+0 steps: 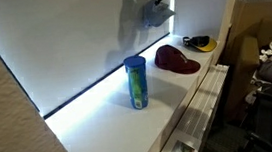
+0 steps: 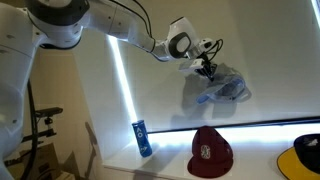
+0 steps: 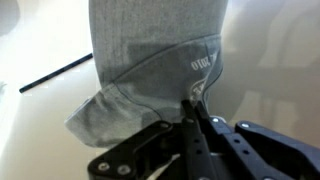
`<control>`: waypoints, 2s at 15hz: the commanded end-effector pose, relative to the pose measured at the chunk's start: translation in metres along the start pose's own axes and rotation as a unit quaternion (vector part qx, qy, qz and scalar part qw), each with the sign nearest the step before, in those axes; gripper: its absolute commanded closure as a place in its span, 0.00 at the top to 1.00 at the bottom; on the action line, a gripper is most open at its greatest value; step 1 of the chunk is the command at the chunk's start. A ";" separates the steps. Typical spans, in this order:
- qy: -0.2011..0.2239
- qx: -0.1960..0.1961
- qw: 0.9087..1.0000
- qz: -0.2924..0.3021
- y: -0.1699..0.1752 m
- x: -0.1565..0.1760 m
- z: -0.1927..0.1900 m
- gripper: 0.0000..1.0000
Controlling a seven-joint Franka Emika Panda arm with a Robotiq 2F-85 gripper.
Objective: Place the grey cap on top of the blue container
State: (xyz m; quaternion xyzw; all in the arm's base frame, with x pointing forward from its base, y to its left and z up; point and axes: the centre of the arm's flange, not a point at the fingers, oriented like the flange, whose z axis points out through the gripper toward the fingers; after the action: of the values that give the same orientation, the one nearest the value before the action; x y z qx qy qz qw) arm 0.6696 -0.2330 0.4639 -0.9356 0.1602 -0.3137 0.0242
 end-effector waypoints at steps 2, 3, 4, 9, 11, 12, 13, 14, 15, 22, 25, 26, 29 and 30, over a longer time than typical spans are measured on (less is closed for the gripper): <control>0.049 -0.033 0.998 -0.031 -0.007 -0.086 -0.034 0.01; 0.063 -0.032 0.997 -0.031 -0.010 -0.097 -0.034 0.01; 0.071 -0.033 0.996 -0.033 -0.013 -0.109 -0.033 0.01; 0.096 -0.039 0.994 -0.032 -0.039 -0.188 -0.025 0.01; 0.103 -0.042 0.993 -0.035 -0.053 -0.226 -0.024 0.01; 0.110 -0.043 0.992 -0.034 -0.061 -0.245 -0.026 0.01; 0.116 -0.041 0.992 -0.033 -0.070 -0.264 -0.031 0.01; 0.123 -0.040 0.991 -0.035 -0.078 -0.282 -0.037 0.01; 0.132 -0.037 0.990 -0.039 -0.087 -0.300 -0.045 0.01; 0.236 0.063 0.968 -0.051 -0.158 -0.321 -0.159 0.01; 0.257 0.109 0.958 -0.065 -0.188 -0.342 -0.204 0.01; 0.255 0.127 0.956 -0.071 -0.196 -0.354 -0.218 0.01; 0.242 0.180 0.950 -0.077 -0.230 -0.378 -0.240 0.01; 0.233 0.192 0.950 -0.081 -0.240 -0.387 -0.243 0.01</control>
State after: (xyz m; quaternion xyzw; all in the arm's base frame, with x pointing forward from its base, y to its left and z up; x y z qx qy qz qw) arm 0.3634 0.1186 0.5107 -0.8226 0.0397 -0.5552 0.1159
